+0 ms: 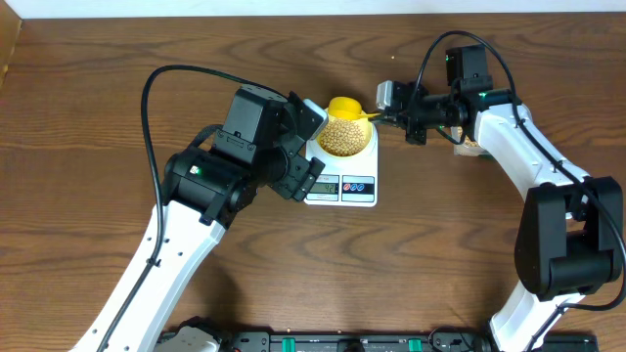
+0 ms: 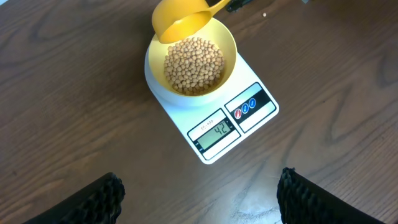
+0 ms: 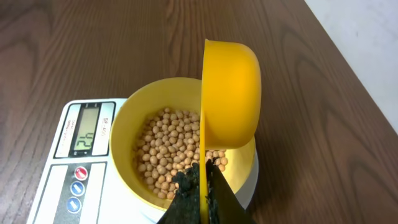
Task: Scoop item into bowl and weigh 50g on scale
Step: 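Tilt the scoop with the right gripper to pour soybeans into the bowl, then carry the emptied scoop right back to the soybean tub, then dip the scoop into the soybean tub and scoop beans, then lift the filled scoop and carry it left over the yellow bowl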
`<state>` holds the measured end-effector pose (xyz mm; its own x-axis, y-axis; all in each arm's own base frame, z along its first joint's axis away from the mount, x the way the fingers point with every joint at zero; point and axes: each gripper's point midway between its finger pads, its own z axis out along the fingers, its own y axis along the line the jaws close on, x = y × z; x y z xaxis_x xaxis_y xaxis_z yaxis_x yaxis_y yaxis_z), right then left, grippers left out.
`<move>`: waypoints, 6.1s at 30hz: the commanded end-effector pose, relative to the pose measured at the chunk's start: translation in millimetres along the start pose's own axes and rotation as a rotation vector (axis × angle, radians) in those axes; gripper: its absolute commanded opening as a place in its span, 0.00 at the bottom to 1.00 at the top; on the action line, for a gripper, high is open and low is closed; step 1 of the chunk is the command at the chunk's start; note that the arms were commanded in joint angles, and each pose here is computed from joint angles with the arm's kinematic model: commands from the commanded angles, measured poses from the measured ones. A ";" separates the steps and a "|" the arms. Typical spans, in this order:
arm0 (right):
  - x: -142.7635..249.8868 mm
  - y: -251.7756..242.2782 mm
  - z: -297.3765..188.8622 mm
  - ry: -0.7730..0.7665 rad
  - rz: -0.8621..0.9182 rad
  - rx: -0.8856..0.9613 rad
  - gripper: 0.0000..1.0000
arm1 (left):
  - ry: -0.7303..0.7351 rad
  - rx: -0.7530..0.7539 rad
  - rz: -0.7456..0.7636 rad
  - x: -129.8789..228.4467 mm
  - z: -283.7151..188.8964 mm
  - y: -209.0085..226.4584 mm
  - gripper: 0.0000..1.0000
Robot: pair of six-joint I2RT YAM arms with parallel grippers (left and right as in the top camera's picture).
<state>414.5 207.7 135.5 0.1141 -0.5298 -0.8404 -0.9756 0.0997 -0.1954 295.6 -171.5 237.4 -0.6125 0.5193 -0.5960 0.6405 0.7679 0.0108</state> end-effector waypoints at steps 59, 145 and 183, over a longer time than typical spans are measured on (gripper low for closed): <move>171.5 10.1 -180.9 0.764 1.040 0.863 0.01 | -0.008 0.008 0.006 -2.4 -1.9 0.0 0.81; 11.3 -8.6 -111.5 -0.236 1.322 0.139 0.01 | -0.008 0.008 0.006 -2.4 -1.9 -0.1 0.81; -43.4 6.2 -28.7 -0.133 0.879 0.125 0.01 | -0.008 0.008 0.006 -2.4 -1.9 0.0 0.81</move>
<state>403.7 200.6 180.2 -0.6875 -0.0734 -0.7224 -0.6366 0.5395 0.5511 295.6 -171.5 237.4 -0.6125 0.5193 -0.5960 0.6405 0.7679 0.0108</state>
